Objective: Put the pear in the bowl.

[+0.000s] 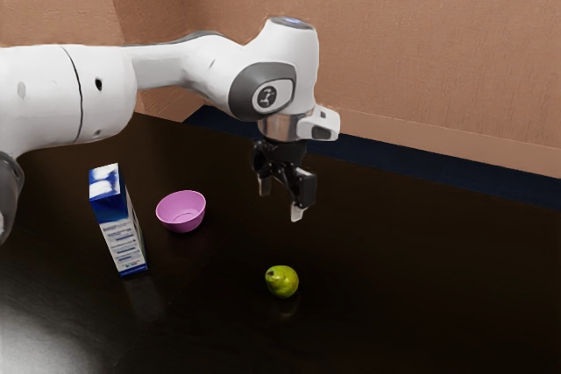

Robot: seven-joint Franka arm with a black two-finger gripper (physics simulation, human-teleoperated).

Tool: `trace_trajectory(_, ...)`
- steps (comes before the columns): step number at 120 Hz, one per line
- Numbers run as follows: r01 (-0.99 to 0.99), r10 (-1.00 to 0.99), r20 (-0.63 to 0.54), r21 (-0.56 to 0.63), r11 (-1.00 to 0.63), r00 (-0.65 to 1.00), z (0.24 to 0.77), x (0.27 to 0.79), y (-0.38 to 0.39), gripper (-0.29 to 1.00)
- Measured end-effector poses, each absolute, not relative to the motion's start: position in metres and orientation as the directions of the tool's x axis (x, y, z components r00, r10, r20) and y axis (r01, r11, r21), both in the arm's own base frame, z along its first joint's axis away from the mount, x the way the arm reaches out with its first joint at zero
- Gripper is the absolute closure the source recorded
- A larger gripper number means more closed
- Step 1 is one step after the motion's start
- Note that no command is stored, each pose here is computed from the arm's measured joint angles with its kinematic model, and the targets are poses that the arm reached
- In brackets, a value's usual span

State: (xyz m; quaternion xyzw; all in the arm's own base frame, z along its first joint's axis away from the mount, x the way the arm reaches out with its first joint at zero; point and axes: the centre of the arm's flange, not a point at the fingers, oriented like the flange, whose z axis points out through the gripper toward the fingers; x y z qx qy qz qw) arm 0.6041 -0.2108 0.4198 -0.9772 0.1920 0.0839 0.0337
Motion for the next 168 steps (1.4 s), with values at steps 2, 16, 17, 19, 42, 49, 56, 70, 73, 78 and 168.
trace_trajectory(2,-0.378,-0.367,-0.184,-0.031,-0.925,0.912,0.411,0.604,-0.211,0.00)
trace_trajectory(16,-0.357,-0.350,-0.218,0.006,-0.934,0.911,0.358,0.599,-0.209,0.00)
trace_trajectory(17,-0.355,-0.348,-0.218,0.009,-0.935,0.912,0.355,0.599,-0.208,0.00)
trace_trajectory(19,-0.351,-0.346,-0.220,0.015,-0.936,0.912,0.348,0.597,-0.207,0.00)
trace_trajectory(42,-0.351,-0.351,-0.211,0.041,-0.936,0.912,0.296,0.595,-0.207,0.00)
trace_trajectory(49,-0.354,-0.355,-0.206,0.043,-0.934,0.912,0.287,0.596,-0.206,0.00)
trace_trajectory(56,-0.358,-0.360,-0.198,0.046,-0.933,0.912,0.280,0.598,-0.206,0.00)
trace_trajectory(70,-0.365,-0.367,-0.189,0.050,-0.930,0.911,0.264,0.596,-0.205,0.00)
trace_trajectory(73,-0.366,-0.369,-0.186,0.050,-0.929,0.911,0.262,0.596,-0.205,0.00)
trace_trajectory(78,-0.369,-0.372,-0.184,0.049,-0.928,0.910,0.257,0.596,-0.204,0.00)
trace_trajectory(168,-0.410,-0.411,-0.173,0.048,-0.911,0.895,0.239,0.593,-0.197,0.29)
